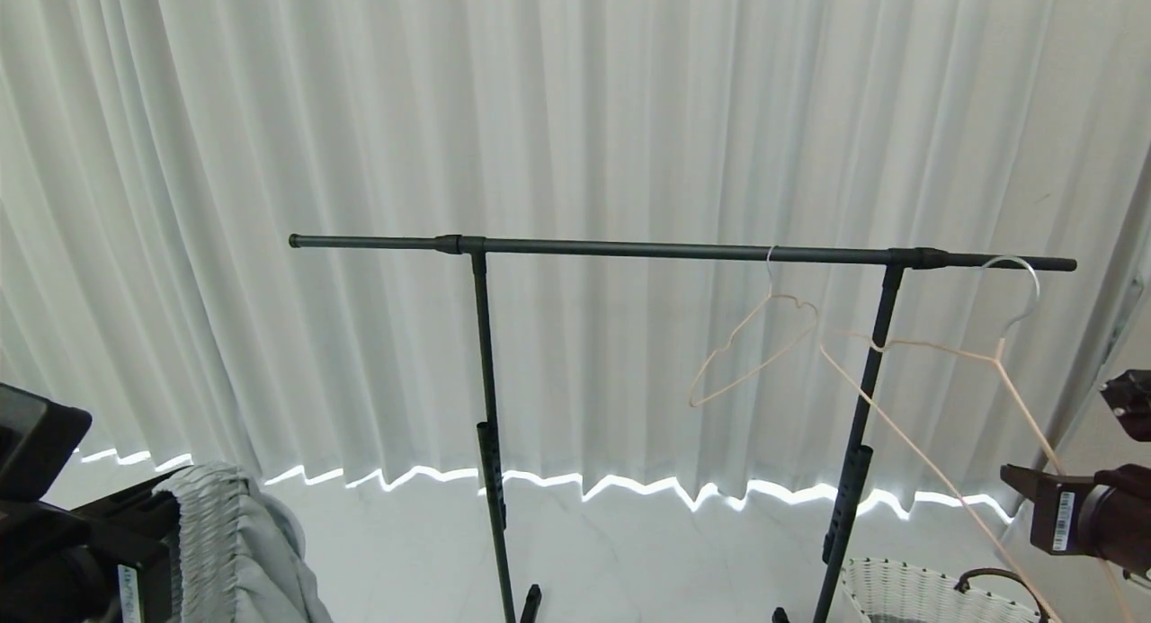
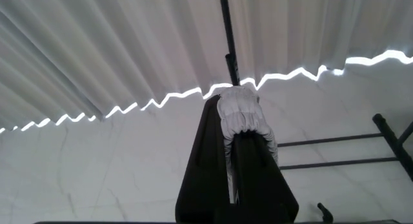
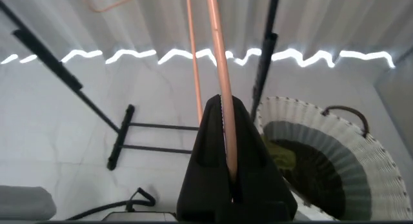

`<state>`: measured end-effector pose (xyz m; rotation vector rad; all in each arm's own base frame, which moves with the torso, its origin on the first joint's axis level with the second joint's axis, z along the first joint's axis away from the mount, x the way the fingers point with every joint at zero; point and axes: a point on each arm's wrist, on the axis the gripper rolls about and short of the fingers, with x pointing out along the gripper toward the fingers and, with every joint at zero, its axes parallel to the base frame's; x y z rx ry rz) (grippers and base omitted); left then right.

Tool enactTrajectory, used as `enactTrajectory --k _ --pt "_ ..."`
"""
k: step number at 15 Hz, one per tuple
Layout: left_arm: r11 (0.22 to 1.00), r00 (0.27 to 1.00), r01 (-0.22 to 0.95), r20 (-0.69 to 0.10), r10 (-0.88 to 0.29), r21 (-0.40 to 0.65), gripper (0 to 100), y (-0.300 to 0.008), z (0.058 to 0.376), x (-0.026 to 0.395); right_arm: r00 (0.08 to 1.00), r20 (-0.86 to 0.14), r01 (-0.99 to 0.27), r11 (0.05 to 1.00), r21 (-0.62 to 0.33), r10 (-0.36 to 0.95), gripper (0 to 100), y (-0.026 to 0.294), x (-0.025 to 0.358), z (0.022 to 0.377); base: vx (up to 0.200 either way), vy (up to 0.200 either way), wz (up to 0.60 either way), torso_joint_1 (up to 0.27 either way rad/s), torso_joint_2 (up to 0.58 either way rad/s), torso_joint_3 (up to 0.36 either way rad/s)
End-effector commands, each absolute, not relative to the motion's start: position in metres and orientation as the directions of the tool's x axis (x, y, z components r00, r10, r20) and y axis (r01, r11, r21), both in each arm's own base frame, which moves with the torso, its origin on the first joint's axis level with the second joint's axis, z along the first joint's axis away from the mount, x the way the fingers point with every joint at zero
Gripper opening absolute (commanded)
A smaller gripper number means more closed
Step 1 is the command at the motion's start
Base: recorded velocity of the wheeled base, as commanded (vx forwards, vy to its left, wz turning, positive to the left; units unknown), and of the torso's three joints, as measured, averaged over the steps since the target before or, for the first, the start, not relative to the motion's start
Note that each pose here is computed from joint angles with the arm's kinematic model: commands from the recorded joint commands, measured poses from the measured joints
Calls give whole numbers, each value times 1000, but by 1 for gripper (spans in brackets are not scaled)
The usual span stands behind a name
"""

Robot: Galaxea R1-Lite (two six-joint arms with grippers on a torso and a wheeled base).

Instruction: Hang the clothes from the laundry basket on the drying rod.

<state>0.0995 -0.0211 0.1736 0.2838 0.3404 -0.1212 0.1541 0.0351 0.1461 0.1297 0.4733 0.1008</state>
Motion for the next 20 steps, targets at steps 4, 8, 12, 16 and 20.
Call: enactTrajectory --k 4,8,12,16,20 --pt "935 930 174 -364 -52 309 0 -25 183 120 821 -452 -288 937 199 349 0 74 157 167 0 0 0 0 0 0" --pt "936 933 139 -358 -14 325 0 -41 214 180 709 -412 -489 820 297 572 0 114 135 183 0 0 0 0 0 0" --pt "933 931 88 -362 48 349 0 -67 224 238 627 -377 -590 732 342 681 0 133 118 191 0 0 0 0 0 0" --pt "954 939 28 -334 77 299 0 -106 229 296 527 -348 -679 630 376 775 0 139 107 195 0 0 0 0 0 0" --pt "950 940 75 -340 35 305 0 -129 224 303 467 -319 -712 564 417 825 0 157 102 197 0 0 0 0 0 0"
